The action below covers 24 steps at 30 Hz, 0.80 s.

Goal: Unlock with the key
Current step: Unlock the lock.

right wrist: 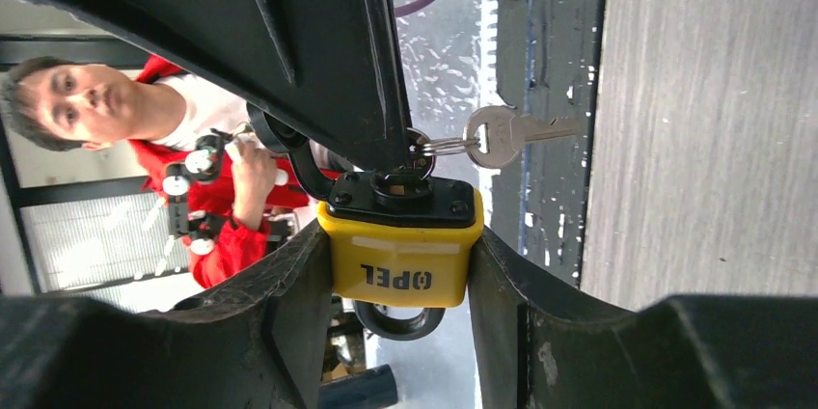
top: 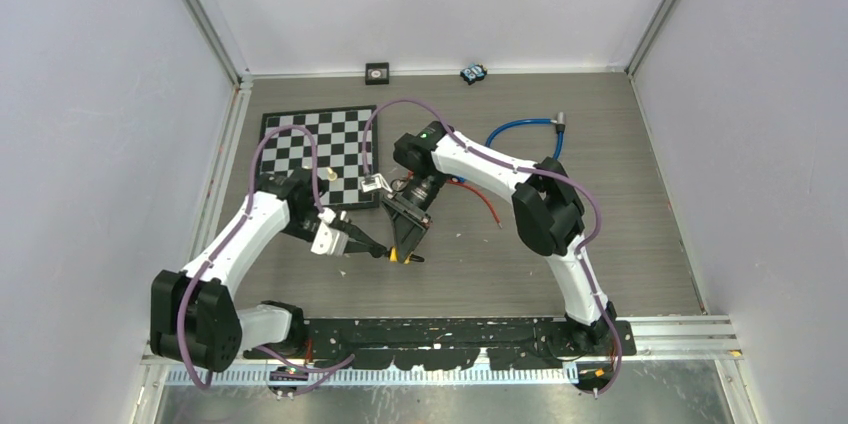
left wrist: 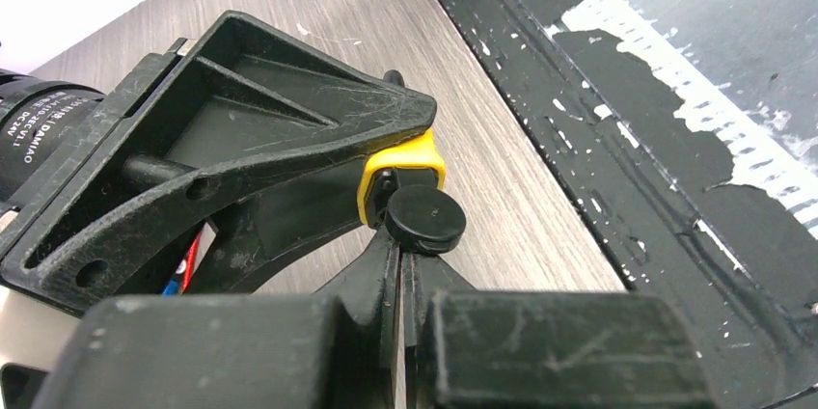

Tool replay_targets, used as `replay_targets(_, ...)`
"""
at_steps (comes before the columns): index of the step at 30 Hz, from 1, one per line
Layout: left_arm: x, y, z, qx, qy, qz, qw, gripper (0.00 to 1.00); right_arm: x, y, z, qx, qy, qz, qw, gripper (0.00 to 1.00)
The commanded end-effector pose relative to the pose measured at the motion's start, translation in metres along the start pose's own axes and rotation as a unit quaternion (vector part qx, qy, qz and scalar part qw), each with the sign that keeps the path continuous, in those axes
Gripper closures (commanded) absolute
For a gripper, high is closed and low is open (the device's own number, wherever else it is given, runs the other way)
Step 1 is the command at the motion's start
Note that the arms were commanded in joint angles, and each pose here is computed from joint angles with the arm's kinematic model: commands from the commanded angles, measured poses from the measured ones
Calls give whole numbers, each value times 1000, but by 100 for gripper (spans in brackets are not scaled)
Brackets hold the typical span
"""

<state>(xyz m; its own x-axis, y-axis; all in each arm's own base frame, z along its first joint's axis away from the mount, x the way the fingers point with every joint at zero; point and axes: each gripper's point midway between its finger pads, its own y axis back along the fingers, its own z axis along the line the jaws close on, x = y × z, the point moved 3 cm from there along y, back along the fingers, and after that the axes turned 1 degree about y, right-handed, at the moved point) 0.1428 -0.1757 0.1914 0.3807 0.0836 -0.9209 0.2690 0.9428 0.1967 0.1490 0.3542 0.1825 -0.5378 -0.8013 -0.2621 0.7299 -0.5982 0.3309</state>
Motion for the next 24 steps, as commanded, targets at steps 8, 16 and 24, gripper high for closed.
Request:
replay_targets(8, -14, -2, 28, -10, -242, 14, 970, 100, -20, 17, 31, 47, 104, -41, 993, 100)
replay_targets(16, -4, 0, 27, 0, -327, 55, 943, 100, -25, 16, 24, -4, 60, -63, 996, 100)
replay_targets(24, 2, 3, 30, 28, -421, 92, 902, 100, -27, 13, 19, -34, 36, -74, 996, 100)
